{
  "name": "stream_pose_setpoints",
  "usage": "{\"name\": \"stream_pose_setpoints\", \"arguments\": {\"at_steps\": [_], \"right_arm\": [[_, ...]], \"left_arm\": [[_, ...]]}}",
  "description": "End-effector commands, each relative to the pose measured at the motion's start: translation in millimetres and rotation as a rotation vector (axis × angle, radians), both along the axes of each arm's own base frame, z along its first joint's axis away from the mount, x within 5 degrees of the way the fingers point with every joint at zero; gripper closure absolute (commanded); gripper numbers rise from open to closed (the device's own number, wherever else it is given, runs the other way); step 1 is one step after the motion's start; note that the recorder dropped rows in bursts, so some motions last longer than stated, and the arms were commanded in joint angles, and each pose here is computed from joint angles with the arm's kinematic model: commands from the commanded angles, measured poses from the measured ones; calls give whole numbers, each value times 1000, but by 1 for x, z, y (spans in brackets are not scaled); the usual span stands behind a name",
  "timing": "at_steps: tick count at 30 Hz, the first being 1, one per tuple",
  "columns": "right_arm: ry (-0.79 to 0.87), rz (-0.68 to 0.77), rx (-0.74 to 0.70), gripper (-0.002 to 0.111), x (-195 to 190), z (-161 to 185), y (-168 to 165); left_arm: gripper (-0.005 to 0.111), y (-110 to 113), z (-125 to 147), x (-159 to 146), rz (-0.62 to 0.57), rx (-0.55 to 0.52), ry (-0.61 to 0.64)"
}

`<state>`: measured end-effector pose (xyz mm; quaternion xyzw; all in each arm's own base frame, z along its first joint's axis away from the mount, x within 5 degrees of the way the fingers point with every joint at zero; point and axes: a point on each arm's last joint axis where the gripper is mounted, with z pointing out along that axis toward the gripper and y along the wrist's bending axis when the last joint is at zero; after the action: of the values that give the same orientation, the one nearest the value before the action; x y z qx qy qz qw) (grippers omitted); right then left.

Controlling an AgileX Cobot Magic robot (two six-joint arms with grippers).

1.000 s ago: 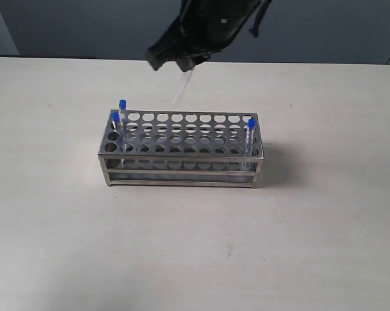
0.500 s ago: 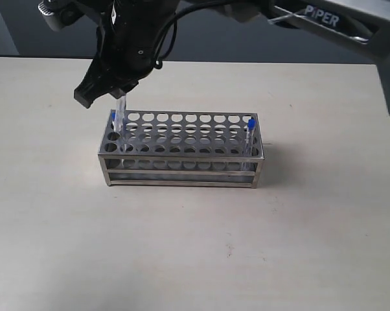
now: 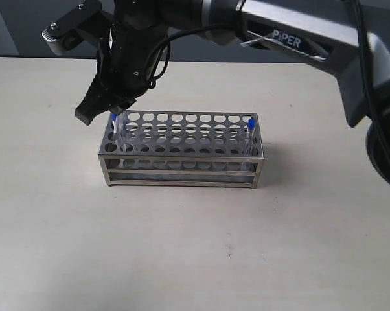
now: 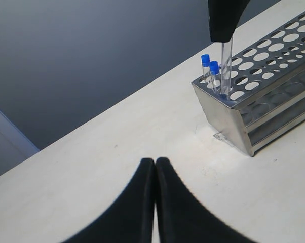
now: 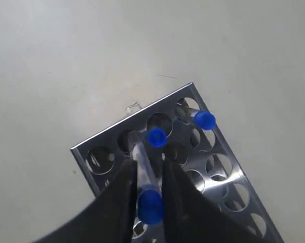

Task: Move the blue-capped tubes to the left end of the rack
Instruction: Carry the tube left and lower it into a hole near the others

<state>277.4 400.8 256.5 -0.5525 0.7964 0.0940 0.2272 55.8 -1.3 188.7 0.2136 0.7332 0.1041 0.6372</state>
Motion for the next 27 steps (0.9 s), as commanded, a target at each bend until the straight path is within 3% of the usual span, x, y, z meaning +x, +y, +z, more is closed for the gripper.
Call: {"name": "stream_pose_setpoints", "arguments": {"at_steps": [1,14,27], "right_arm": [[-20,0,50,109,3,2,4],[58,-16,85,109,6,-32,19],[78,-19,88,109,5,-36,20]], "left_arm": [[106,-1,2,0,-6,-6,-6],[106,-1,2,0,-6,-6,-6],[106,-1,2,0,-6,-6,-6]]}}
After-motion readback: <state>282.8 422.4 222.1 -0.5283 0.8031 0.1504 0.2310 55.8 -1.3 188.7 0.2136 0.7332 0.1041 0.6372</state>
